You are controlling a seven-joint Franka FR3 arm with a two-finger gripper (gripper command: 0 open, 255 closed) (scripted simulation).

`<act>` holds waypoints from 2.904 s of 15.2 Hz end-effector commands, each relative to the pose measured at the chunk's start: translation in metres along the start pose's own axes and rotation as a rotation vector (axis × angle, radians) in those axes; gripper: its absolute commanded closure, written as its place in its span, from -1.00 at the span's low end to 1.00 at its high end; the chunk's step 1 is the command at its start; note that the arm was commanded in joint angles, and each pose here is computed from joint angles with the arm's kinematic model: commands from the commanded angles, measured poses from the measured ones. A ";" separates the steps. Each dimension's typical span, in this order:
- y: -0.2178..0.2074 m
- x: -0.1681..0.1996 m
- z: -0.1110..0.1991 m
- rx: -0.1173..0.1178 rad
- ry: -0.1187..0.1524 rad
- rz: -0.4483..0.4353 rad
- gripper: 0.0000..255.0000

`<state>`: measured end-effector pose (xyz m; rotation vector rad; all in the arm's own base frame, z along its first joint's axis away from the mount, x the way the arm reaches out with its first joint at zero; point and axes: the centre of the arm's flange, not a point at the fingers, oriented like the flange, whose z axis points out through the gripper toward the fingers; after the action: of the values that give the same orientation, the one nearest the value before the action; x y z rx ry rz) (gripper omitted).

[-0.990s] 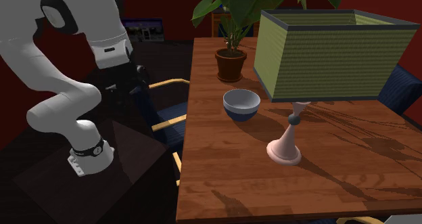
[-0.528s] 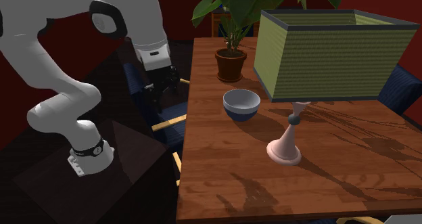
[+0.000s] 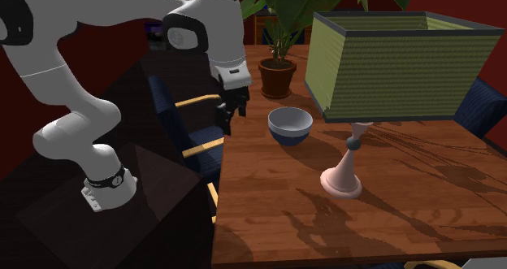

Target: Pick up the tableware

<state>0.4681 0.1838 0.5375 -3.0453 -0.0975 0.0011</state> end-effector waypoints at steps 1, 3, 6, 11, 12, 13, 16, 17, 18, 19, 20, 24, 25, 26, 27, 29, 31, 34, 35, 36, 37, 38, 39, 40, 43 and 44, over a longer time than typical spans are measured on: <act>-0.021 0.017 0.011 0.002 -0.009 0.007 -1.00; -0.039 0.034 0.020 0.003 -0.018 0.013 -1.00; -0.067 0.061 0.035 0.004 -0.032 0.022 -1.00; -0.112 0.105 0.059 0.006 -0.056 0.037 -1.00; -0.119 0.111 0.063 0.006 -0.059 0.039 -1.00; -0.118 0.111 0.068 0.006 -0.059 0.039 -1.00; -0.117 0.111 0.084 0.006 -0.059 0.039 -1.00; -0.116 0.111 0.089 0.006 -0.059 0.039 -1.00; -0.116 0.111 0.094 0.006 -0.059 0.039 -1.00; -0.115 0.111 0.100 0.006 -0.059 0.039 -1.00; -0.115 0.111 0.103 0.006 -0.059 0.039 -1.00; -0.115 0.111 0.102 0.006 -0.059 0.039 1.00; -0.115 0.111 0.102 0.006 -0.059 0.039 1.00; -0.115 0.111 0.102 0.006 -0.059 0.039 1.00; -0.115 0.111 0.102 0.006 -0.059 0.039 1.00; -0.115 0.111 0.102 0.006 -0.059 0.039 1.00; -0.115 0.111 0.103 0.006 -0.059 0.039 1.00; -0.116 0.111 0.087 0.006 -0.059 0.039 1.00; -0.117 0.111 0.082 0.006 -0.059 0.039 1.00; -0.117 0.111 0.076 0.006 -0.059 0.039 1.00; -0.118 0.111 0.071 0.006 -0.059 0.039 1.00; -0.118 0.111 0.066 0.006 -0.059 0.039 1.00; -0.119 0.111 0.060 0.006 -0.059 0.039 1.00; -0.119 0.111 0.055 0.006 -0.059 0.039 1.00; -0.121 0.111 0.039 0.006 -0.059 0.039 1.00; -0.121 0.111 0.034 0.006 -0.059 0.039 1.00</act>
<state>0.5715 0.3151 0.5083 -3.0417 -0.0420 0.0981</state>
